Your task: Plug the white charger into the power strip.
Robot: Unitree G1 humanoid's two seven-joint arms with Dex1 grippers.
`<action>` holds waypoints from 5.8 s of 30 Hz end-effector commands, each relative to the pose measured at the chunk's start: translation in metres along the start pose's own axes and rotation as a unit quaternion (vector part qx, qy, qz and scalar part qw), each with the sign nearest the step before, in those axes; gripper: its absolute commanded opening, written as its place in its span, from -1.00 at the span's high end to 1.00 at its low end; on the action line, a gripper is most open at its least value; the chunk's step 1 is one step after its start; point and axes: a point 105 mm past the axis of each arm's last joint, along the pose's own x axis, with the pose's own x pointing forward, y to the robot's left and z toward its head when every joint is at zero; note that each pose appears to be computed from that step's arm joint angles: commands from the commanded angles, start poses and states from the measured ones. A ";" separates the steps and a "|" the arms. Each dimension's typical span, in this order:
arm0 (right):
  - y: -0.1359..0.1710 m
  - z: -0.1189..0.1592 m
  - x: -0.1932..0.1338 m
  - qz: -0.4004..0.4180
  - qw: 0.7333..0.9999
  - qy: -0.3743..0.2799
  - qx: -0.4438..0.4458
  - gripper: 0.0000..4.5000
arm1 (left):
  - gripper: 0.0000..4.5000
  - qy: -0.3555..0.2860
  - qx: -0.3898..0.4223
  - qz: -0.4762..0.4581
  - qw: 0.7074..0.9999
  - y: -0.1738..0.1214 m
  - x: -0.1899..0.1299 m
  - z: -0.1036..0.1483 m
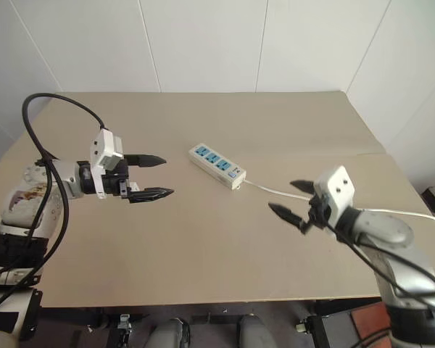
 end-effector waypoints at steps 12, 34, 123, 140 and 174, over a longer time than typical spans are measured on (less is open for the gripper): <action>-0.036 -0.017 0.093 0.062 0.998 -0.003 -0.008 -0.98 | -1.00 0.004 0.020 0.070 0.997 -0.006 -0.003 0.000; -0.013 -0.030 0.138 0.017 0.997 -0.039 0.067 -0.98 | -1.00 0.014 0.021 0.077 0.997 -0.010 -0.002 0.000; 0.104 -0.068 0.095 0.382 0.923 0.003 -0.042 -0.53 | -1.00 0.544 0.207 -0.115 0.805 0.079 -0.017 -0.046; 0.114 -0.073 0.096 0.380 0.924 0.005 -0.038 -0.53 | -1.00 0.579 0.190 -0.100 0.787 0.082 -0.008 -0.071; 0.118 -0.078 0.093 0.379 0.924 0.016 -0.039 -0.53 | 0.54 0.561 0.190 -0.098 0.800 0.080 0.003 -0.070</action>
